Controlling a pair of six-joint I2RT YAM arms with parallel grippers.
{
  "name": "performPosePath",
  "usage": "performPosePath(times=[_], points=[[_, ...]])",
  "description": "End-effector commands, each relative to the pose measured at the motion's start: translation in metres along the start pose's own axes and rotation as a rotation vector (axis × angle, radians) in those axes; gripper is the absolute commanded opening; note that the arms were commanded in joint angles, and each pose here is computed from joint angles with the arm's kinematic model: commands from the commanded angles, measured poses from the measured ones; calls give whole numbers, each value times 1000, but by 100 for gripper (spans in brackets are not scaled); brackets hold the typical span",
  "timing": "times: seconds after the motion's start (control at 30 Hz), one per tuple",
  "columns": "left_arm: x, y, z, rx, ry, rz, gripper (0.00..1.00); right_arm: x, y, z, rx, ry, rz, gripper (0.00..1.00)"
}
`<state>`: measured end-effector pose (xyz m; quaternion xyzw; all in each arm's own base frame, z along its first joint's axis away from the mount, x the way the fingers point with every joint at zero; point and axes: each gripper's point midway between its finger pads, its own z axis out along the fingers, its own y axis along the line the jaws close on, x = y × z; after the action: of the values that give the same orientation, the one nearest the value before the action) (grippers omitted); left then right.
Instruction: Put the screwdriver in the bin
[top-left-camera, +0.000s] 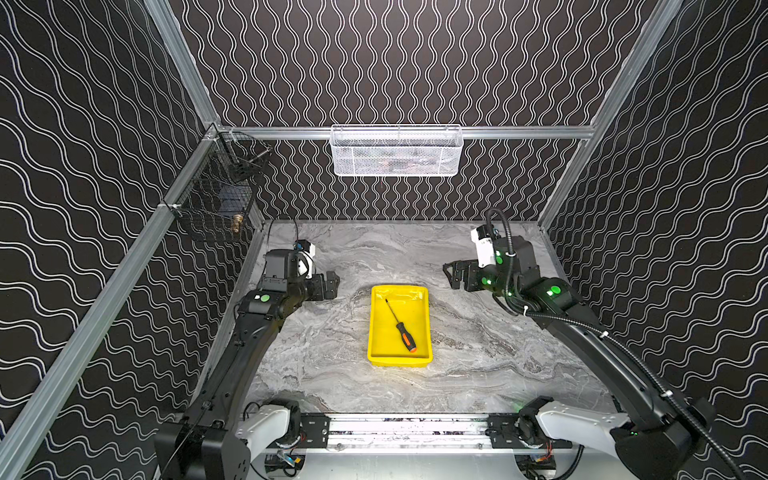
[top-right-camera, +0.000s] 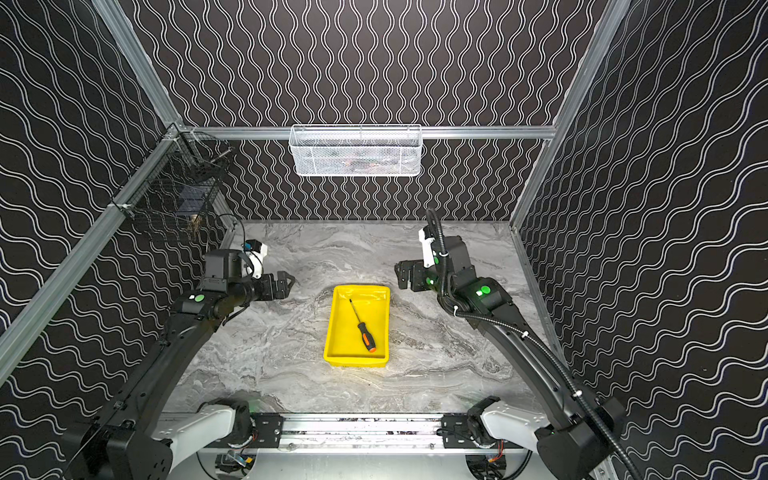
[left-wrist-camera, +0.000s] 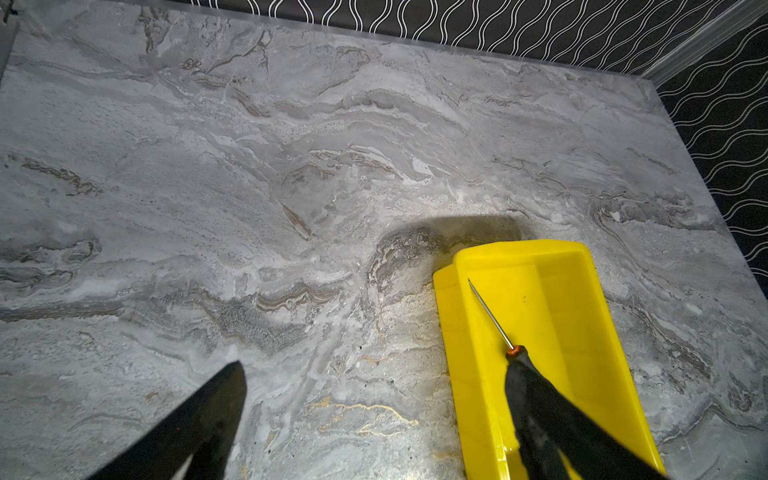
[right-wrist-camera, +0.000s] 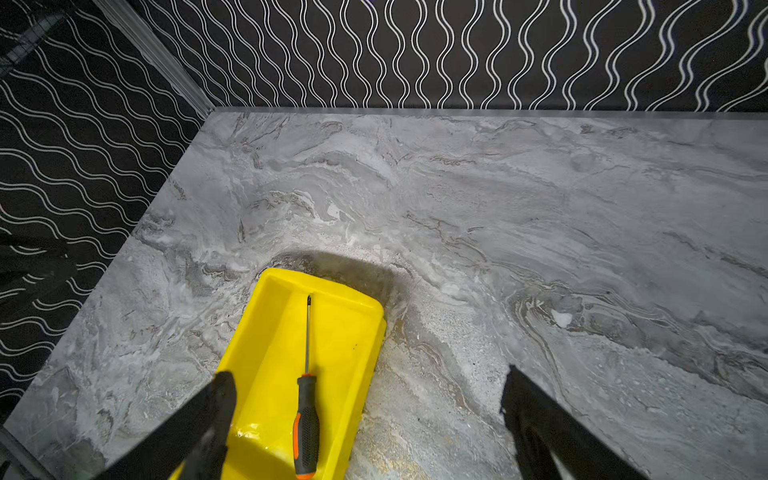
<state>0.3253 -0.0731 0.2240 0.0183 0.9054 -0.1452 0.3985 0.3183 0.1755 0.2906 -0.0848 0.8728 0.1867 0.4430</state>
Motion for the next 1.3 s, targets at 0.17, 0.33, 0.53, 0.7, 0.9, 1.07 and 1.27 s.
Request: performPosePath(times=[0.17,0.33,0.53,0.7,0.9,1.07,1.27], points=[[-18,0,-14,-13,-105,18,99,-28,-26,-31,124,-152,26,99],[-23,9,-25,-70,-163,8,99,-31,-50,-43,185,-189,85,99],[-32,25,-38,-170,-268,21,99,-37,-76,-62,254,-297,130,99],[-38,20,-42,-143,-364,78,99,-24,-100,-49,341,-188,140,99],[-26,39,-33,-234,-334,84,99,-8,-123,-40,435,-184,160,99],[-18,45,-25,-259,-297,109,99,1,-143,-49,562,-185,174,99],[-11,48,-15,-249,-330,62,99,8,-145,-40,552,-196,165,99]])
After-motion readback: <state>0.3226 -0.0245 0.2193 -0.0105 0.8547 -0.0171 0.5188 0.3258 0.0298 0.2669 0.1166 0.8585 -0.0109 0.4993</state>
